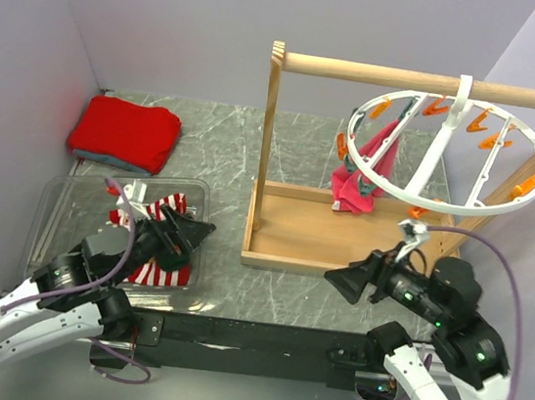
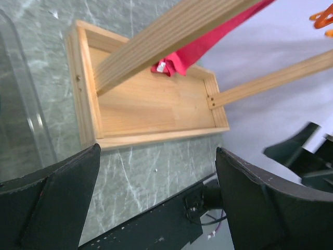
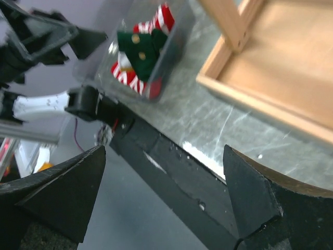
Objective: Remove the socks clipped to the hanger
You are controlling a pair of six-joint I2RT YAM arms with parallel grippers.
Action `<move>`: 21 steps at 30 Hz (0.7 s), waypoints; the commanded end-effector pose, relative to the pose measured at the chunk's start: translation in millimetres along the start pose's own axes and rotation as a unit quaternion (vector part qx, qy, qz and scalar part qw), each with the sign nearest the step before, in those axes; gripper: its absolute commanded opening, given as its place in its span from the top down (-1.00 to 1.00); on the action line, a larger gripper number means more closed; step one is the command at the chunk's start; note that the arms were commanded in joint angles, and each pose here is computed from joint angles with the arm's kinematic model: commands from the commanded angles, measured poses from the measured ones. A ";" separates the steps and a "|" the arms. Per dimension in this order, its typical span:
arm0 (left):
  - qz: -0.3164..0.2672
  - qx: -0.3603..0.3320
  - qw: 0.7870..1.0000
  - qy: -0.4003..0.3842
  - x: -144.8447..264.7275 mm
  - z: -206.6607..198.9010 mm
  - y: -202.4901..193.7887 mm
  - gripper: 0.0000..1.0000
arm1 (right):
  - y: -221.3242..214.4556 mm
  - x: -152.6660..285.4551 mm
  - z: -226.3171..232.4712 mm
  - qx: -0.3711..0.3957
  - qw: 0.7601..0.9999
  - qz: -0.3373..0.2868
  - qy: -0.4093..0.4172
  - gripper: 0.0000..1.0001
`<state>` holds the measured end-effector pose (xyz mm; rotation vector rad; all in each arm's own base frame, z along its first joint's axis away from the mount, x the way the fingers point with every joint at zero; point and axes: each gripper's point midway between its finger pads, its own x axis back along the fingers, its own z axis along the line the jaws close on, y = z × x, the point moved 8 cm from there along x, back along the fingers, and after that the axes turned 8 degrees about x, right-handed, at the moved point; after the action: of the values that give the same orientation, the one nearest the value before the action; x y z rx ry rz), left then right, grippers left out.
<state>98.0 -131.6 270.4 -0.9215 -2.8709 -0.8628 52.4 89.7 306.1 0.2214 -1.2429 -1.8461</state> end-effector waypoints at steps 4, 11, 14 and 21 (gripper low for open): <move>0.074 0.010 0.997 -0.028 -21.9 10.6 -34.1 -0.93 | -5.9 -43.9 -14.6 -0.041 0.998 -0.024 0.035 -0.99; 0.088 0.046 0.988 -0.121 -20.0 17.3 -50.5 -0.93 | -39.0 -97.6 -33.2 -0.103 0.990 -0.023 0.093 -0.99; 0.081 0.059 0.979 -0.175 -14.2 19.8 -53.6 -0.93 | -49.7 -114.7 -39.0 -0.094 0.991 -0.038 0.083 -1.00; 0.095 0.085 0.965 -0.228 -9.0 53.7 -77.4 -0.93 | -73.9 -135.9 -52.5 -0.115 0.982 -0.113 0.098 -0.99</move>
<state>81.3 -162.0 179.8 -1.3835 -2.9695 -0.5710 112.8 157.6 161.6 0.1899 -0.9339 -1.9126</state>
